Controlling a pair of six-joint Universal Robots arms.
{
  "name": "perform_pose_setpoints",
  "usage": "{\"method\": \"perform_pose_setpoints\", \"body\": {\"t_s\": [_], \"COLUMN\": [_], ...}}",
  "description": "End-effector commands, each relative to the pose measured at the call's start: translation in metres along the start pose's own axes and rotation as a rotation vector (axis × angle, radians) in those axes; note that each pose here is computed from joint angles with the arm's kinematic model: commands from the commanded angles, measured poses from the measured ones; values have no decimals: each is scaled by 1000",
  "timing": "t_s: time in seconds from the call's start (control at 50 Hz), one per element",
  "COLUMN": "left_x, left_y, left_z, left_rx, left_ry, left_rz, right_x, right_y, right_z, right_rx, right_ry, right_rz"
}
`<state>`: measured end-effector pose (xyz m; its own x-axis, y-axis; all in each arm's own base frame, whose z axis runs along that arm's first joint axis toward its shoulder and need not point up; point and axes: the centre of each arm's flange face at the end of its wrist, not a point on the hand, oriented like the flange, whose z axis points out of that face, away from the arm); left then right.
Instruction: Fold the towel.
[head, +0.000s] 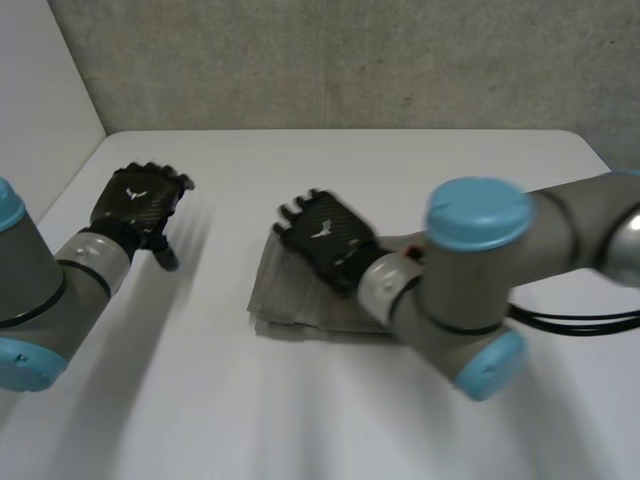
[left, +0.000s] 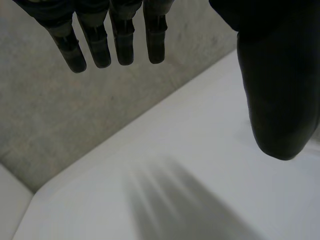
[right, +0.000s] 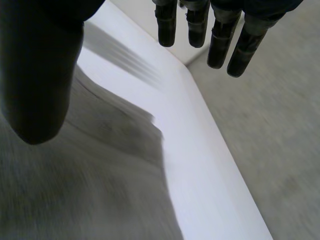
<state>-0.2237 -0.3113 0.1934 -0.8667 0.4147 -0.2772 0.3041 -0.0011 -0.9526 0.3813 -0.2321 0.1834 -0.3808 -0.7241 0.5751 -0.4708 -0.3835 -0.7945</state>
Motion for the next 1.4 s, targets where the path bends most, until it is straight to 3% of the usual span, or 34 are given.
{"method": "perform_pose_setpoints", "body": {"t_s": [0.02, 0.18, 0.3, 0.64, 0.82, 1.0, 1.14, 1.18, 1.3, 1.4], "left_x": [26, 60, 67, 69, 65, 62, 61, 58, 53, 52], "left_y": [-22, -25, -20, -14, -18, -21, -24, -28, -36, -37], "left_z": [0, -7, -11, -13, -14, -13, -11, -11, -12, -12], "left_rx": [72, 77, 57, 37, 42, 50, 61, 71, 86, 88], "left_ry": [69, 133, 135, 137, 117, 94, 90, 83, 74, 71], "left_rz": [-36, -30, -31, -36, -37, -37, -45, -68, -111, -126], "right_x": [53, 63, 68, 69, 95, 131, 84, 51, 2, -60], "right_y": [32, 90, 123, 152, 140, 72, 15, -6, -16, -3], "right_z": [-46, -84, -100, -100, -119, -107, -65, -47, -25, -7], "right_rx": [-120, -244, -270, -306, -348, -230, -69, -6, 38, -1], "right_ry": [126, 153, 151, 158, 169, 146, -22, -108, -234, -363], "right_rz": [171, 313, 380, 410, 358, 185, 91, 62, 55, 138]}}
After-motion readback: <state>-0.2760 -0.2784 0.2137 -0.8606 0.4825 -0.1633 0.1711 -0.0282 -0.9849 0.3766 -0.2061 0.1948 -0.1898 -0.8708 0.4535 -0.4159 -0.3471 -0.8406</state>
